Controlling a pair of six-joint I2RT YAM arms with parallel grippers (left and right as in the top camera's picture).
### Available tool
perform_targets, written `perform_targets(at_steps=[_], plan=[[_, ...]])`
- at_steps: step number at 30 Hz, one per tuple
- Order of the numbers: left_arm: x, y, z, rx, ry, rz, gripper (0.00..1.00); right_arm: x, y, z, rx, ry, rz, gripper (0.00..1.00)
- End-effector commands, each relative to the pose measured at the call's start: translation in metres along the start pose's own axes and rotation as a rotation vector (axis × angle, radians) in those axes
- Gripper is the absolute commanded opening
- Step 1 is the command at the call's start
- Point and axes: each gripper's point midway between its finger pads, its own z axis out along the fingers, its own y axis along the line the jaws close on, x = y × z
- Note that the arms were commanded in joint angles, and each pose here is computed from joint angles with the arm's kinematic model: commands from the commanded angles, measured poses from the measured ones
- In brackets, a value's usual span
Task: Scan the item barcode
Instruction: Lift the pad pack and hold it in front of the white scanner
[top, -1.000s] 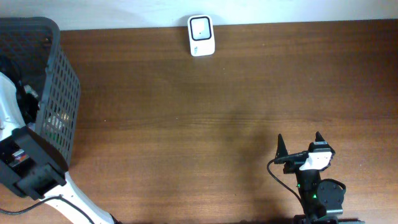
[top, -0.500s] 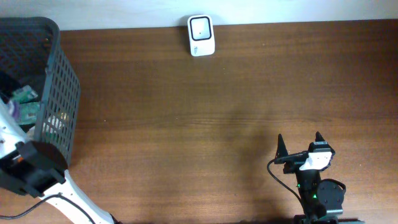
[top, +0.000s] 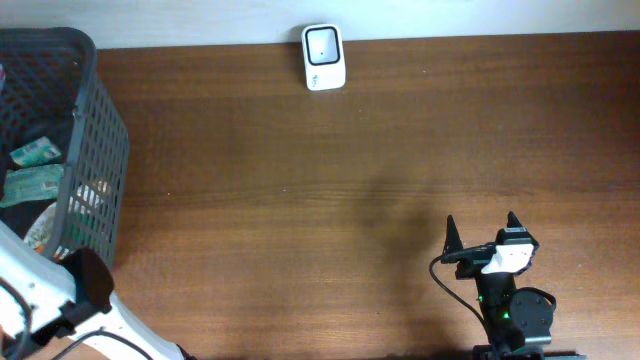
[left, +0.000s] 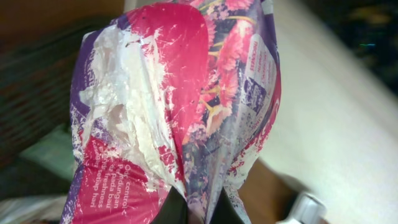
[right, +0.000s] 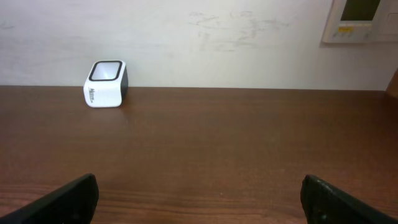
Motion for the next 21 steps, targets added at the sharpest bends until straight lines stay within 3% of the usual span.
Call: perform_targets(at_steps=[1,4,11,21], plan=[[0.01,-0.067,-0.04,0.22,-0.035,0.102,0.0,0.004,0.001,0.0,0.0,0.006,0.007,0.98],[0.029,-0.101,-0.043,0.294,-0.005,0.174,0.0,0.004,0.001,0.0,0.0,0.006,0.007,0.99],[0.1,-0.181,-0.049,0.483,0.094,0.537,0.0,0.004,0.001,0.0,0.0,0.006,0.007,0.98],[0.189,-0.19,0.004,0.286,0.325,0.71,0.0,0.004,0.001,0.0,0.0,0.006,0.007,0.98]])
